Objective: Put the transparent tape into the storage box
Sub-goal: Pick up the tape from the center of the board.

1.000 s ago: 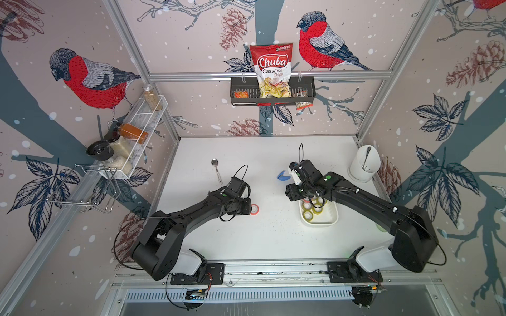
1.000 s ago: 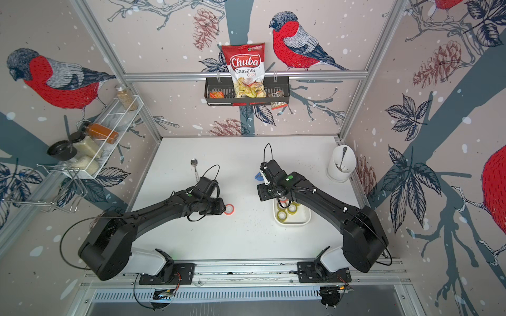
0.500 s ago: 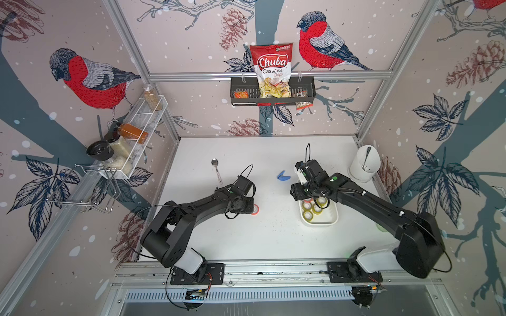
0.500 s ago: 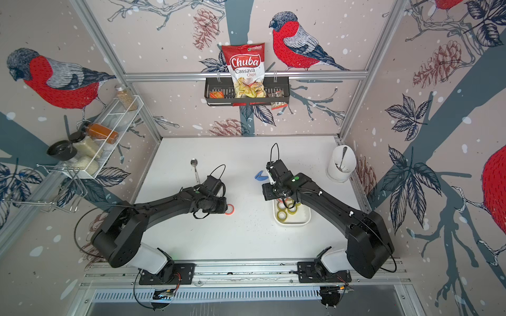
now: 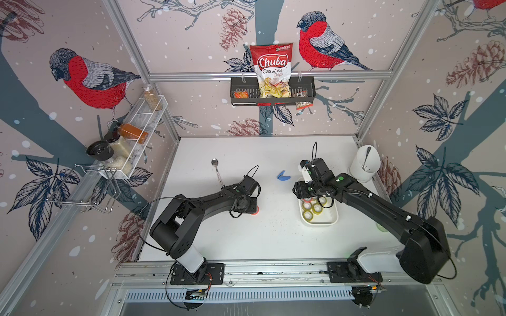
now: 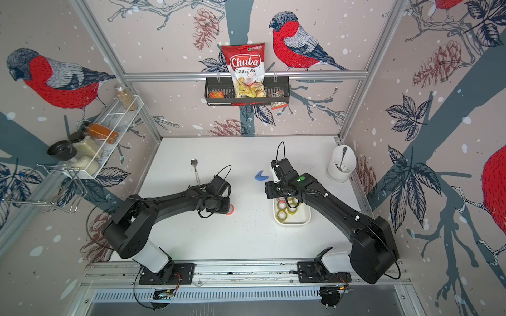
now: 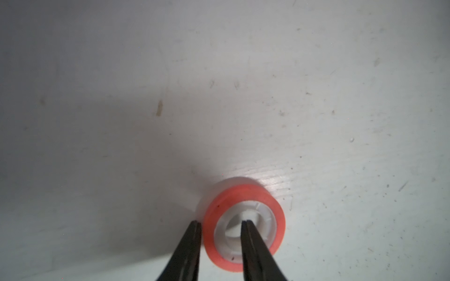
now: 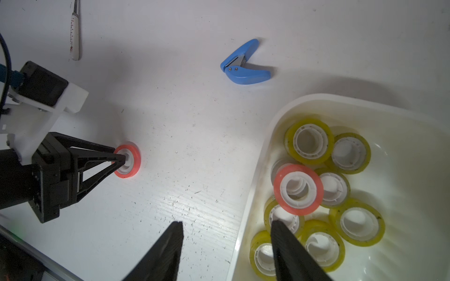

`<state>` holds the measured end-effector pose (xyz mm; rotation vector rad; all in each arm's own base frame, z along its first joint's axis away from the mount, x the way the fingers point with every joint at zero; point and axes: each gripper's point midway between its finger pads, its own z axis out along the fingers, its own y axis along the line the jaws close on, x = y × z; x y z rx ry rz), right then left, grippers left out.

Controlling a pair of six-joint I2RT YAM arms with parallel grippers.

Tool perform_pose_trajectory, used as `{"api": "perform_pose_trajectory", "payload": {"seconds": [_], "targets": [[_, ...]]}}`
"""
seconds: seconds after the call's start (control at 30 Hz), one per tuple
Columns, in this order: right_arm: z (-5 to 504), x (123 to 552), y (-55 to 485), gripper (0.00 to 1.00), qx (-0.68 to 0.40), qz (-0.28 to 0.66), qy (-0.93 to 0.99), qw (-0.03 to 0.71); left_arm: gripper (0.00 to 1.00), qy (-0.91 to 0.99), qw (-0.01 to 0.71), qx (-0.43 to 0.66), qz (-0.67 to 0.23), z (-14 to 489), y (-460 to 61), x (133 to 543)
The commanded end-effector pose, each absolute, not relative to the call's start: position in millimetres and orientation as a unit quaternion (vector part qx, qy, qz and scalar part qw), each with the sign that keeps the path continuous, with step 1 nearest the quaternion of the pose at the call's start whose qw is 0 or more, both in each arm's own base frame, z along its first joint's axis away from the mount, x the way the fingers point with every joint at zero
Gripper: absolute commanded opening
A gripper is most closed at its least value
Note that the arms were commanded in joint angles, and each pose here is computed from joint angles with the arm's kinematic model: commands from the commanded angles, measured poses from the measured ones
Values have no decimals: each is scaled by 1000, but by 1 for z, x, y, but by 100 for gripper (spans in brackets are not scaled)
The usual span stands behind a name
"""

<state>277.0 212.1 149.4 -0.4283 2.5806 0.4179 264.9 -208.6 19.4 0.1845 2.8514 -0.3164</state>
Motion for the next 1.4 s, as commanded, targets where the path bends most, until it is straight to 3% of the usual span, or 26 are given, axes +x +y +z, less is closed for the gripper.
{"api": "perform_pose_trajectory", "payload": {"seconds": [0.0,0.53,0.67,0.8,1.37], "targets": [[153,279,210,62,-154,156,942,252,30,986,124,73,-84,13,-203,262],[166,286,198,62,-131,182,937,269,29,990,112,89,-10,-2,-189,262],[168,285,196,62,-125,190,935,271,21,990,107,94,-2,-6,-189,260],[169,286,192,61,-119,192,935,273,20,989,111,94,0,-4,-189,261],[157,301,122,61,35,201,941,272,19,981,158,103,-42,66,-218,278]]}}
